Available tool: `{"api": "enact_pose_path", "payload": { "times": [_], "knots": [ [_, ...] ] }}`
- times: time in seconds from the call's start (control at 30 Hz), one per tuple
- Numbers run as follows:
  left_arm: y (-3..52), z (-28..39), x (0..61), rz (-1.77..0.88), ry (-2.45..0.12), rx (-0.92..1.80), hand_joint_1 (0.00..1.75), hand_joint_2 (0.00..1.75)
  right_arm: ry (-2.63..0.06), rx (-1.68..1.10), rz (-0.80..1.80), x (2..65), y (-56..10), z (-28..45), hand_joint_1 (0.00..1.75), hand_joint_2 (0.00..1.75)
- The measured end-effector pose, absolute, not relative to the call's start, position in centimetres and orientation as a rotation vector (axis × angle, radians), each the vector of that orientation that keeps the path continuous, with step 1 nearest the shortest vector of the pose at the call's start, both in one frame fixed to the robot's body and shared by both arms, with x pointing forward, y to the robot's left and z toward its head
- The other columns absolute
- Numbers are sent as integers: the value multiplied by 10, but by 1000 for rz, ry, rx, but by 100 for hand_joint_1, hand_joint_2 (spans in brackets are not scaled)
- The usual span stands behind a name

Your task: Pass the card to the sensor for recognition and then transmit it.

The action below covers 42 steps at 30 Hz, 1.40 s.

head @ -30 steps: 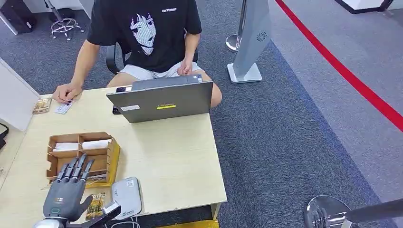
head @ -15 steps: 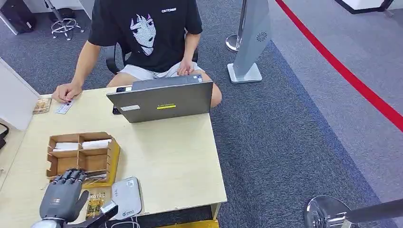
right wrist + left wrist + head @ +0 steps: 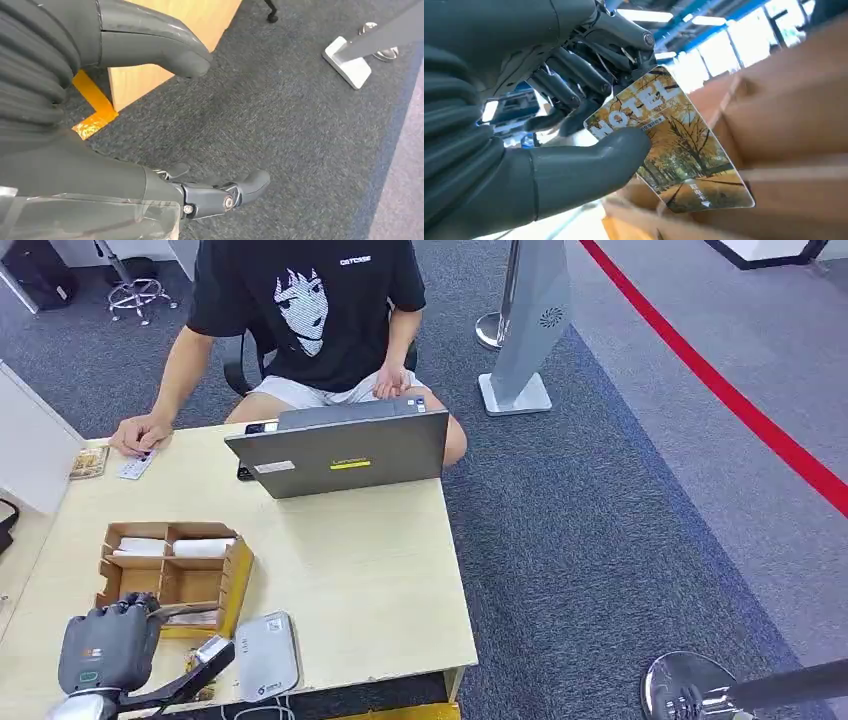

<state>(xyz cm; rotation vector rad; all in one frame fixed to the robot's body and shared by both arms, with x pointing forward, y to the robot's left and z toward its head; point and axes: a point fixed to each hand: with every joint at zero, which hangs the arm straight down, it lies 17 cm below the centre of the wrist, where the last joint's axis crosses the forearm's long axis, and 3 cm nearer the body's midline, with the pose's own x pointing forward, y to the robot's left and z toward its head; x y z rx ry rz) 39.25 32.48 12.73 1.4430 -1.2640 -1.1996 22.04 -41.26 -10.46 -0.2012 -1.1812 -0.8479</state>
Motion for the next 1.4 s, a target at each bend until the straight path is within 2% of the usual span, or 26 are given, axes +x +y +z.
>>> {"api": "enact_pose_path", "payload": {
  "times": [0.43,0.63,1.1,1.13,1.17,1.27,1.4],
  "knots": [
    [327,285,453,-1044,-1524,1653,175,175,-1189,-157,-776,234,-398,-101,0,175],
    [352,337,483,-909,-1497,1655,175,175,-1188,-129,-733,242,-387,-101,0,175],
    [385,344,525,-852,-1358,1643,175,175,-1178,-69,-682,258,-369,-99,0,175],
    [385,346,528,-846,-1356,1644,113,175,-1176,-67,-680,259,-369,-99,0,175],
    [386,347,531,-841,-1347,1645,0,175,-1175,-63,-676,261,-367,-99,0,175],
    [387,348,532,-809,-1355,1632,0,175,-1178,-57,-670,264,-365,-98,0,175],
    [387,348,531,-671,-1483,1472,0,175,-1180,-53,-667,266,-364,-97,0,175]
  ]
}}
